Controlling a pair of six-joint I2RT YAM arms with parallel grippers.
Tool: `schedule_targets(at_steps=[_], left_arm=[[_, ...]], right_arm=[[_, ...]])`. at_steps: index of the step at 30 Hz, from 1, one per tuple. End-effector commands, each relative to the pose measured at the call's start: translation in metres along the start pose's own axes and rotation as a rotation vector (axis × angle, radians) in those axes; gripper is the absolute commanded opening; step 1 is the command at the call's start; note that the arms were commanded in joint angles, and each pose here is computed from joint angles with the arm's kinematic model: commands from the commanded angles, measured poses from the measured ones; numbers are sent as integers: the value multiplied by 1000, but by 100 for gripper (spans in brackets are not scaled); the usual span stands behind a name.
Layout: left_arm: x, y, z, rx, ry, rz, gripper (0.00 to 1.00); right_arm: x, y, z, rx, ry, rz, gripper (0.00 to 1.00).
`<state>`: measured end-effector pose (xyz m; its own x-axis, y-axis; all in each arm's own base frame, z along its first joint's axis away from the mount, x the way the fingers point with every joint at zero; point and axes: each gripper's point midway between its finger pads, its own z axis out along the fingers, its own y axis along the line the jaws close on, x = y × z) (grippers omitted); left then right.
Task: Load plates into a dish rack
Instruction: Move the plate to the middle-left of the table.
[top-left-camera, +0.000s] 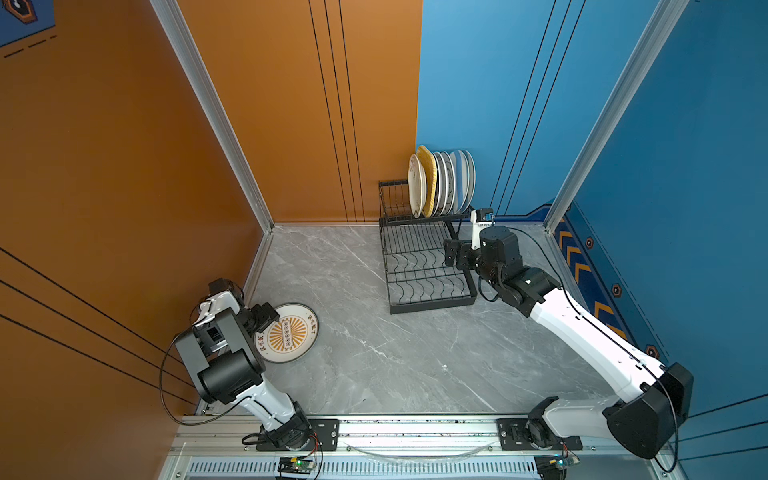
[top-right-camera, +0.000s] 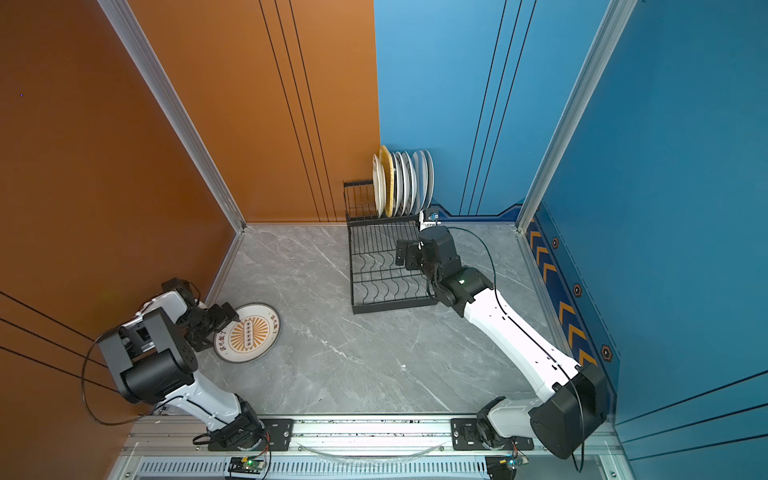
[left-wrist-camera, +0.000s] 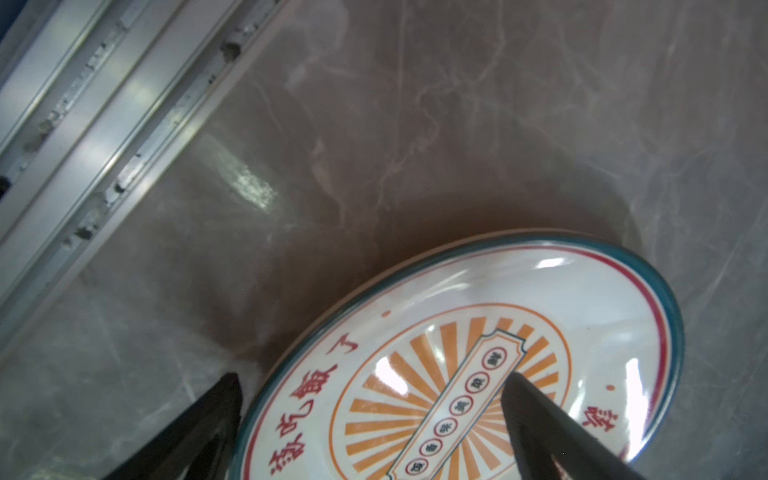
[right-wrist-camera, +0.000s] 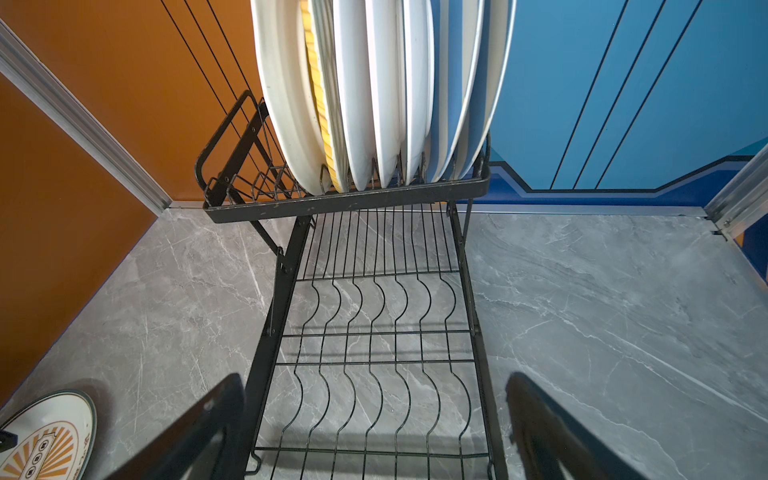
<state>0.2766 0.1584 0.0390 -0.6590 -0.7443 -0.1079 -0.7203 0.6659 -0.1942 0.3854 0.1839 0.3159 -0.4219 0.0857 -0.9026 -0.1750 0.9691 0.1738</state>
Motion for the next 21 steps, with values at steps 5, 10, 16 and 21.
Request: schedule_targets(at_steps=[5,10,16,21], left_arm=[[6,-56,9,105,49,184,98],[32,-101,21,185,129,295,98],[65,-141,33,231,208,431,99],[70,-151,32,256,215,460,100]], right_arm=[[1,-10,-9,20,-10,-1,99],[5,-9,-7,16,2,4,99],[12,-7,-3,5,19,17,99],[16,-5,-3,-9,29,20,99]])
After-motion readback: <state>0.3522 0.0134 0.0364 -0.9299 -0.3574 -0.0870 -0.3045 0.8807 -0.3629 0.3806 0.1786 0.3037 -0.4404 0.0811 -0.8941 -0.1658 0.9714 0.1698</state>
